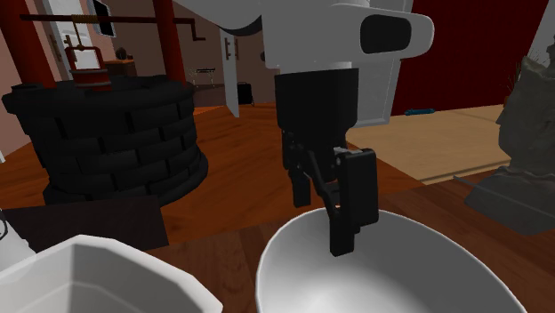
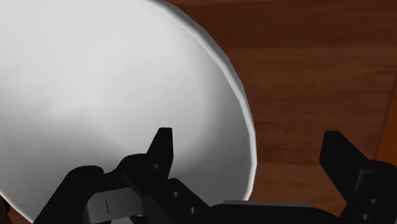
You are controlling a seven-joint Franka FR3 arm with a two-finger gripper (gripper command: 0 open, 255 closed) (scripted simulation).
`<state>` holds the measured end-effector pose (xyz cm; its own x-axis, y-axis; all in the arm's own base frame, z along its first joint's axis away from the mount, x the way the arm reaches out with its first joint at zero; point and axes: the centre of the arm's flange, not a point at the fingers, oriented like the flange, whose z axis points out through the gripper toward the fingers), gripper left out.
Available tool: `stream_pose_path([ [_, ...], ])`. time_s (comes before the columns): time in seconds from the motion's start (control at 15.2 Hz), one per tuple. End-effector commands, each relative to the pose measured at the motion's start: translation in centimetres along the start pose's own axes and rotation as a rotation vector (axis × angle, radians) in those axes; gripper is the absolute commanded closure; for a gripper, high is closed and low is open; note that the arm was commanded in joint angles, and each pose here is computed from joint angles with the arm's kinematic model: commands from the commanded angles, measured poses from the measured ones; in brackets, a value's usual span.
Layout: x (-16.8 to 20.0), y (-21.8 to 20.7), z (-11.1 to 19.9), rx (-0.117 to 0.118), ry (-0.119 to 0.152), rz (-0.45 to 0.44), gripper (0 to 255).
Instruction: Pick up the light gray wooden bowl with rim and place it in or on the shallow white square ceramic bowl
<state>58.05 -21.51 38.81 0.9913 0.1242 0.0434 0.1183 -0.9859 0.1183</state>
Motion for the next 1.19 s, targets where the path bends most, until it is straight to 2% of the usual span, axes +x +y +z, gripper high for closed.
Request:
stream_pose_path([
  [0.0, 0.0, 0.0, 0.0, 0.0, 0.0, 0.0, 255],
  [0.59, 0.0, 0.0, 0.0, 0.0, 0.0, 0.0, 255],
  [1.12, 0.2, 0.5, -4.2, 0.0, 0.0, 0.0, 255],
])
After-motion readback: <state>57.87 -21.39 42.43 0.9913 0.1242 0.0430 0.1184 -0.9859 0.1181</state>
